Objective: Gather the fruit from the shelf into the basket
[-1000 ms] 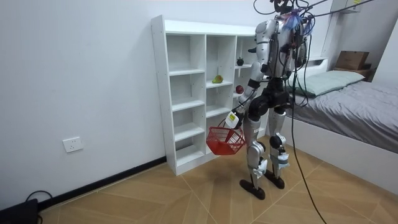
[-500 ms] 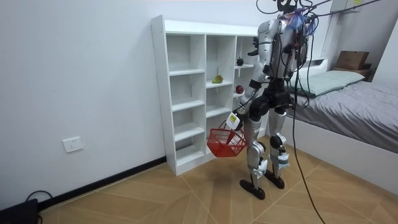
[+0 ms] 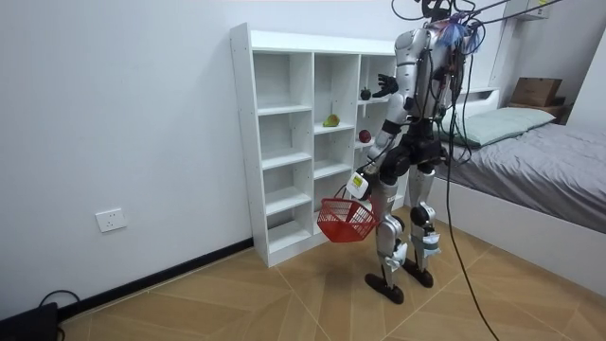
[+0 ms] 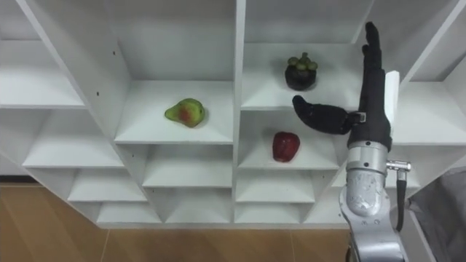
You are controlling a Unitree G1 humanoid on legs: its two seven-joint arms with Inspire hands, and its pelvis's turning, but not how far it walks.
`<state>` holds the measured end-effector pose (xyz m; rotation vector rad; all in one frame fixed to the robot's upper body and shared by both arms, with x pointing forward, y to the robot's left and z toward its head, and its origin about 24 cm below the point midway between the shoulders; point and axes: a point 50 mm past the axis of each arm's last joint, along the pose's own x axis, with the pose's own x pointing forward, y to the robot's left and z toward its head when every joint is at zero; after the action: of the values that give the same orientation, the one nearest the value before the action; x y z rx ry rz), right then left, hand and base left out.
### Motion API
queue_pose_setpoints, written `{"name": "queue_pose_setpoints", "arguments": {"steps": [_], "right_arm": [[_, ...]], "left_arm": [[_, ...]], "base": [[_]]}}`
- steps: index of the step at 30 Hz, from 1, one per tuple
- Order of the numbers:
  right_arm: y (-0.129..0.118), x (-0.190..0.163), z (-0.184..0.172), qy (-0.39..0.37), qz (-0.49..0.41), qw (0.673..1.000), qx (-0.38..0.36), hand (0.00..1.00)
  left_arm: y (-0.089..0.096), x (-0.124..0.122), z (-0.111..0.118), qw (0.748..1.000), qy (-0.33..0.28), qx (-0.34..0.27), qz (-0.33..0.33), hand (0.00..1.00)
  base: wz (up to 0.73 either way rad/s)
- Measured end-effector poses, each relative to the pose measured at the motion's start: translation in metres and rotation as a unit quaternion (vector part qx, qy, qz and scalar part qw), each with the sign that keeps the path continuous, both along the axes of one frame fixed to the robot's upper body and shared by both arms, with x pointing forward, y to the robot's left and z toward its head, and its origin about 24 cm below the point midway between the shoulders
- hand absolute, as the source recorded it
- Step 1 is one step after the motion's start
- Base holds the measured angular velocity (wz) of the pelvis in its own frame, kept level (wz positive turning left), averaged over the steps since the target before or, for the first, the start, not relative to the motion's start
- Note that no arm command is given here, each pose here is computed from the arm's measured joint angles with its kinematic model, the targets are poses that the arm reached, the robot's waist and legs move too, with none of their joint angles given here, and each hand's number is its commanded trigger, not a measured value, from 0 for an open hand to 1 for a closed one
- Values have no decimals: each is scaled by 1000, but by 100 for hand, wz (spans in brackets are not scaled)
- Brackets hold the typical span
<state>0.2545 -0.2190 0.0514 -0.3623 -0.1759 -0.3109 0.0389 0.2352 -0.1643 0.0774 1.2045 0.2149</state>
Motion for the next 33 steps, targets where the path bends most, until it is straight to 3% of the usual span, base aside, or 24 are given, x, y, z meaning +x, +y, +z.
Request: {"name": "queue_pose_setpoints", "arguments": {"steps": [8, 19, 25, 33], "right_arm": [[-2, 2, -6, 20, -7, 1000, 1, 0], [1, 24, 19, -26, -2, 999, 24, 0], [-12, 32, 18, -21, -27, 998, 59, 0], [-20, 36, 17, 0, -26, 999, 41, 0]], "left_arm": [[-1, 2, 0, 1000, 0, -6, -5, 100], [3, 3, 1, 1000, 7, -4, -20, 100], [4, 1, 1, 1000, 8, -5, -21, 100], [6, 0, 1, 1000, 12, -1, -21, 100]], "base": [[2], [2], [7], [0]]}}
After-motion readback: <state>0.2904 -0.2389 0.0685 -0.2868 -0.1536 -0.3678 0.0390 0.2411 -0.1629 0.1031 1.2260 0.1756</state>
